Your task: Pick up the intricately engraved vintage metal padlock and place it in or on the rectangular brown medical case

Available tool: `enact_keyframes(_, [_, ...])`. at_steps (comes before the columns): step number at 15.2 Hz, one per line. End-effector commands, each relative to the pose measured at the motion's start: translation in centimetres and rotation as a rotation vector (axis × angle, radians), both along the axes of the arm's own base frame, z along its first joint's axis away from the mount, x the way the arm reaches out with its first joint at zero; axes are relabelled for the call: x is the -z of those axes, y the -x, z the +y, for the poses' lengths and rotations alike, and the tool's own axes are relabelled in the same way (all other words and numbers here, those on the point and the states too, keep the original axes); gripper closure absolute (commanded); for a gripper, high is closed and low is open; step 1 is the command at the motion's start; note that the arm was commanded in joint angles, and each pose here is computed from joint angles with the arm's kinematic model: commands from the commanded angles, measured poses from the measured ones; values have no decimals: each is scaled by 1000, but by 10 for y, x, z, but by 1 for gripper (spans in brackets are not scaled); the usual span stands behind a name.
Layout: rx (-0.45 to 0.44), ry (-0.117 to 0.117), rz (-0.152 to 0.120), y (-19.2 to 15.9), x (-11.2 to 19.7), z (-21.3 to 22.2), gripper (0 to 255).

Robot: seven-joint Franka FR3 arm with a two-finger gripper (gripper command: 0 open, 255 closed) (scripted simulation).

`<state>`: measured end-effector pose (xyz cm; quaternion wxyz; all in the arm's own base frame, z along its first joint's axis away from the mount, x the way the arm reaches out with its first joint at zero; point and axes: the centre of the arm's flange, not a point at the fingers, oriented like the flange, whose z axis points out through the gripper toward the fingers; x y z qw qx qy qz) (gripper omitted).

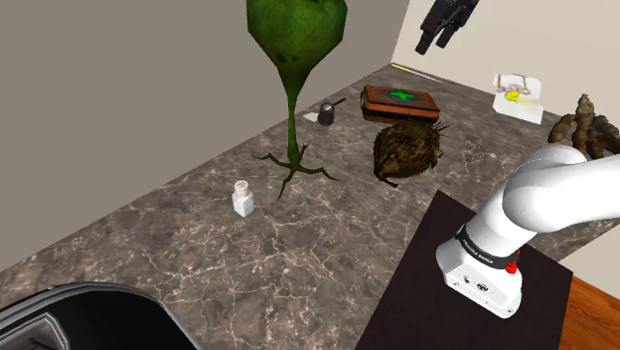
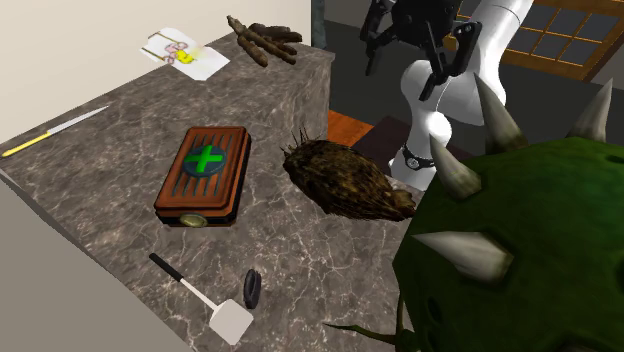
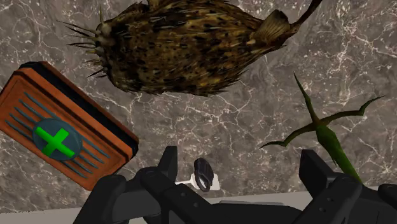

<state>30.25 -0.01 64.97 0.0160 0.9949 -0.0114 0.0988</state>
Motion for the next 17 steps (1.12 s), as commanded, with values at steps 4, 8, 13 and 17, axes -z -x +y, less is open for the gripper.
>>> enact_keyframes(4, [50,1,7,-32,25,4,0])
enact_keyframes(8, [117,2,17,-75,58,7,0])
enact_keyframes(13, [200,4,29,-128,100,7,0])
enact_keyframes(17, [267,5,39,-170,135,4,0])
